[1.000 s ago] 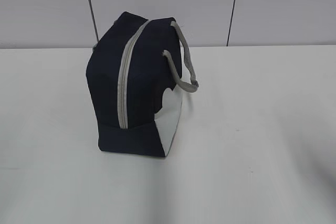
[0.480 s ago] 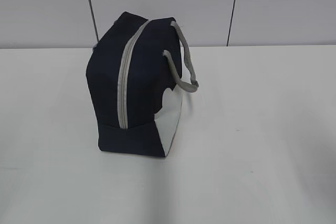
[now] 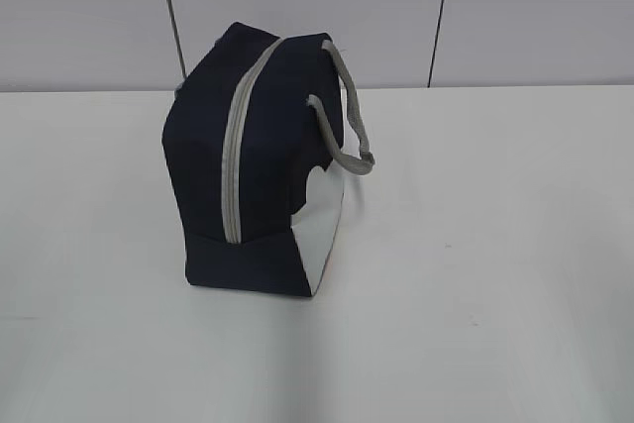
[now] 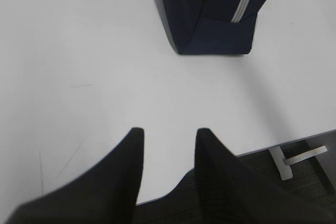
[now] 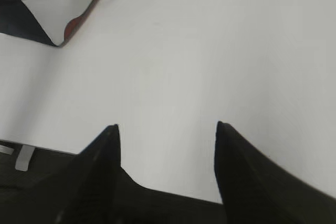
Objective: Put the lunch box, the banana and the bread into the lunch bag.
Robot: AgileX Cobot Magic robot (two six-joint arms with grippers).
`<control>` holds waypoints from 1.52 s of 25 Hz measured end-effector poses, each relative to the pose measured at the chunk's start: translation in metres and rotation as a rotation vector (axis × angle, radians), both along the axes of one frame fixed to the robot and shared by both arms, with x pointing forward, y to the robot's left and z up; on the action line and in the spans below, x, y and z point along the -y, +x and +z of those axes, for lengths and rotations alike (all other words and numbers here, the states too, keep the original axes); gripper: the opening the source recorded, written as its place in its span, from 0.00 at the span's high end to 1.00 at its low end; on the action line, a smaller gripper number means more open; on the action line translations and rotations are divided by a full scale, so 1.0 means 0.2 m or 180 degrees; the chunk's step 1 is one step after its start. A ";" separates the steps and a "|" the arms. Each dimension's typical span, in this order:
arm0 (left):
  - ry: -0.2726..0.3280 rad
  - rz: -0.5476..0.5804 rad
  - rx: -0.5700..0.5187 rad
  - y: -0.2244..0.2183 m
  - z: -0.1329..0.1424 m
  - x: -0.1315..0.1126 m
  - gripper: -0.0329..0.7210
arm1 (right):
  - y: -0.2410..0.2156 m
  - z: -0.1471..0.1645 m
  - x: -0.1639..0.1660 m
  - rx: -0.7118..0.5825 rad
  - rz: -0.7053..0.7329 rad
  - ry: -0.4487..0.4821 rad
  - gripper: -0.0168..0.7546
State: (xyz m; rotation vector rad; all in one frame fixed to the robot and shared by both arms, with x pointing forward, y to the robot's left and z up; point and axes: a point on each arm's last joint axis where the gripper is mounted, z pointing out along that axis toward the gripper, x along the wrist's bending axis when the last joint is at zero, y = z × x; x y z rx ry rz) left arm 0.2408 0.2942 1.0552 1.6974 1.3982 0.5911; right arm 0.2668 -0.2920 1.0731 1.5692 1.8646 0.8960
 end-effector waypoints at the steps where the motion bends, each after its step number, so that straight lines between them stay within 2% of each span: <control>1: 0.0000 0.0000 0.0000 0.00 0.00 0.00 0.62 | -0.03 0.00 0.01 0.0021 -0.0015 -0.0036 0.43; 9: 0.0000 0.0000 0.0000 0.00 0.00 0.00 0.62 | -0.21 -0.06 0.08 0.0527 -0.0187 -0.0195 0.37; 14: 0.0002 0.0001 0.0001 0.00 0.00 0.00 0.62 | -0.20 -0.13 0.07 0.0471 -0.0292 -0.0210 0.36; 35: -0.0001 0.0001 0.0011 0.00 0.00 0.00 0.62 | -0.20 -0.13 0.06 0.0516 -0.0282 -0.0113 0.36; 38: -0.0011 0.0090 0.0048 -0.01 0.00 0.00 0.62 | -0.20 -0.13 0.06 0.0514 -0.0362 -0.0120 0.36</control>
